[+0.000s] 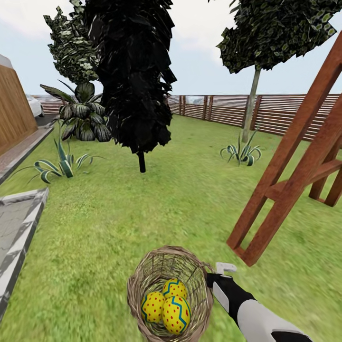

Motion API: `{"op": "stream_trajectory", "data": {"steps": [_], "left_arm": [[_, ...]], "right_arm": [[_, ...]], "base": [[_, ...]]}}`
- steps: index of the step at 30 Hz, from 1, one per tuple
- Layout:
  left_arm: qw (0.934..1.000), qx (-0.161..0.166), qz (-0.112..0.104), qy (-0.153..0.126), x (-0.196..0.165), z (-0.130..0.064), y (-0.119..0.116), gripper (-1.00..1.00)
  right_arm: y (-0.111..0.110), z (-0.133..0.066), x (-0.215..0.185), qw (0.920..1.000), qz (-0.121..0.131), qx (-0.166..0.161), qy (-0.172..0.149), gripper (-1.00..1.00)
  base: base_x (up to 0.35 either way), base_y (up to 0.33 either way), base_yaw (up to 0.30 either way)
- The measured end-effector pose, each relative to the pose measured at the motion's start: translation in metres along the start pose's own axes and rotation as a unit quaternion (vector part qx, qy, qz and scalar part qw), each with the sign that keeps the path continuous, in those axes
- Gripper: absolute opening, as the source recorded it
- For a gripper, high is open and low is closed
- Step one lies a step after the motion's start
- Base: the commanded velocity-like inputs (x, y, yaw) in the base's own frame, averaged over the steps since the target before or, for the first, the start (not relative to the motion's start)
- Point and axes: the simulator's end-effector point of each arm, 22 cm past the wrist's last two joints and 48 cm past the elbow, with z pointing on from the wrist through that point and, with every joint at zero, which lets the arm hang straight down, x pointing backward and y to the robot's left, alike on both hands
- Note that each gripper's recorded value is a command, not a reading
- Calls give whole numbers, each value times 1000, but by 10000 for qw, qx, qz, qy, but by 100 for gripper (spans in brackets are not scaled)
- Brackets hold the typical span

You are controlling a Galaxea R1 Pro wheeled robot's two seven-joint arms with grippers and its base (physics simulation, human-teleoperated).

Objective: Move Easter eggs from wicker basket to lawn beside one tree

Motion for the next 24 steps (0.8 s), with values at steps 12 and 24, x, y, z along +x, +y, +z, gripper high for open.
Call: {"op": "stream_trajectory", "data": {"steps": [12, 24], "left_arm": [[10000, 0, 1, -4, 0, 0, 0, 100], [10000, -1, 7, 4, 0, 0, 0, 100]], "right_arm": [[0, 0, 0, 10000, -8, 0, 0, -100], [0, 0, 0, 10000, -5, 2, -2, -100]], "base": [[331, 144, 0], [331, 144, 0]]}}
